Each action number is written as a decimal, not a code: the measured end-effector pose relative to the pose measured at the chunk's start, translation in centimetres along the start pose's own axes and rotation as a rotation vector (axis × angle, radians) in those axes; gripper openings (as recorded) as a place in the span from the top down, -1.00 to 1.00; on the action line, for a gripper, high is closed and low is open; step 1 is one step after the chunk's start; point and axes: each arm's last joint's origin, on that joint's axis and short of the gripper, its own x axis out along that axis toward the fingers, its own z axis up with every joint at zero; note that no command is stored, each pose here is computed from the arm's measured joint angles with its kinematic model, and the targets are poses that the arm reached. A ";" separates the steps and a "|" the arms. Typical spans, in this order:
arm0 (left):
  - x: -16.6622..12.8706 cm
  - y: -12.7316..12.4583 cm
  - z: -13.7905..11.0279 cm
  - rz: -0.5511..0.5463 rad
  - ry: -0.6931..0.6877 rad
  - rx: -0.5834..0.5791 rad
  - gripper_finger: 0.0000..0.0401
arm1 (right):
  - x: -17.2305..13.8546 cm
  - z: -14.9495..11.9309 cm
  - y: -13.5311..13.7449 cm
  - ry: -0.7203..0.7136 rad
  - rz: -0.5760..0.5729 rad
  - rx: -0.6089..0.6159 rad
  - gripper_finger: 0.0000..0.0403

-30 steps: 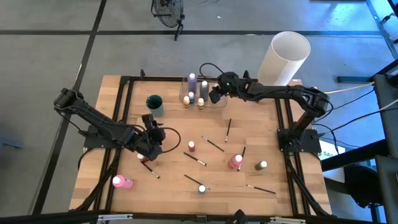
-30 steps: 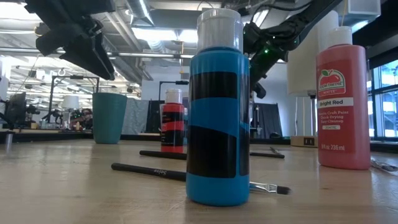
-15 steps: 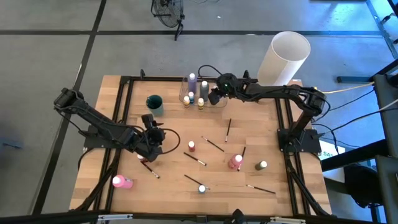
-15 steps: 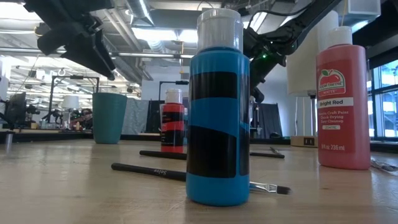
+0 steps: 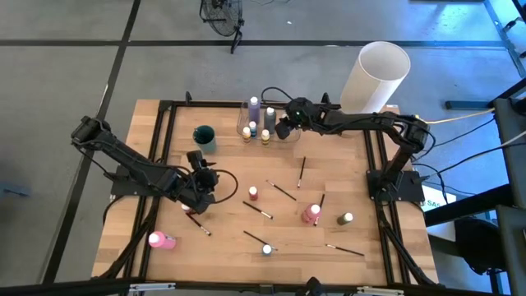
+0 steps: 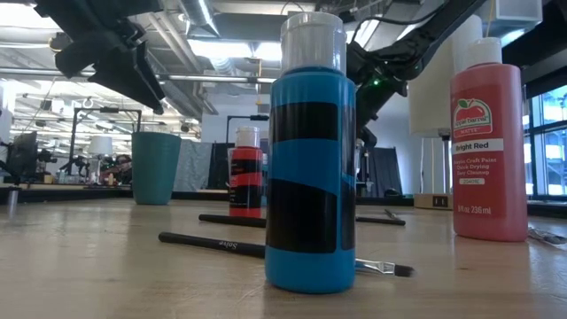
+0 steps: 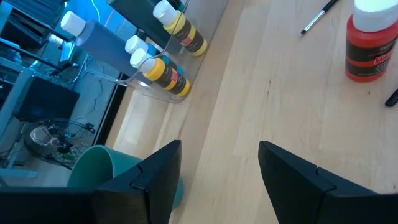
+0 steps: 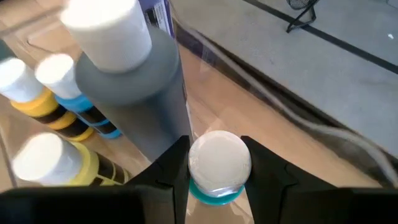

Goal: Pick & Place Paint Supplies
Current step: Put the green paint bottle into the transparent bin, then put the silver paint brush into the green cup

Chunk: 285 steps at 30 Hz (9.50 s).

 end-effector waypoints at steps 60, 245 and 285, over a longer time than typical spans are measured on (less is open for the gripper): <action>0.0 -0.2 0.2 -0.030 -0.001 -0.026 -0.05 | 0.9 -1.2 1.6 0.018 0.019 -0.005 -0.28; -7.6 8.1 4.3 -0.044 -0.318 0.009 -0.05 | -8.8 -11.5 11.0 0.751 -0.156 0.608 -0.11; -6.7 7.3 3.2 -0.071 -0.267 0.059 -0.05 | -7.4 -11.9 11.4 0.798 -0.083 0.544 -0.11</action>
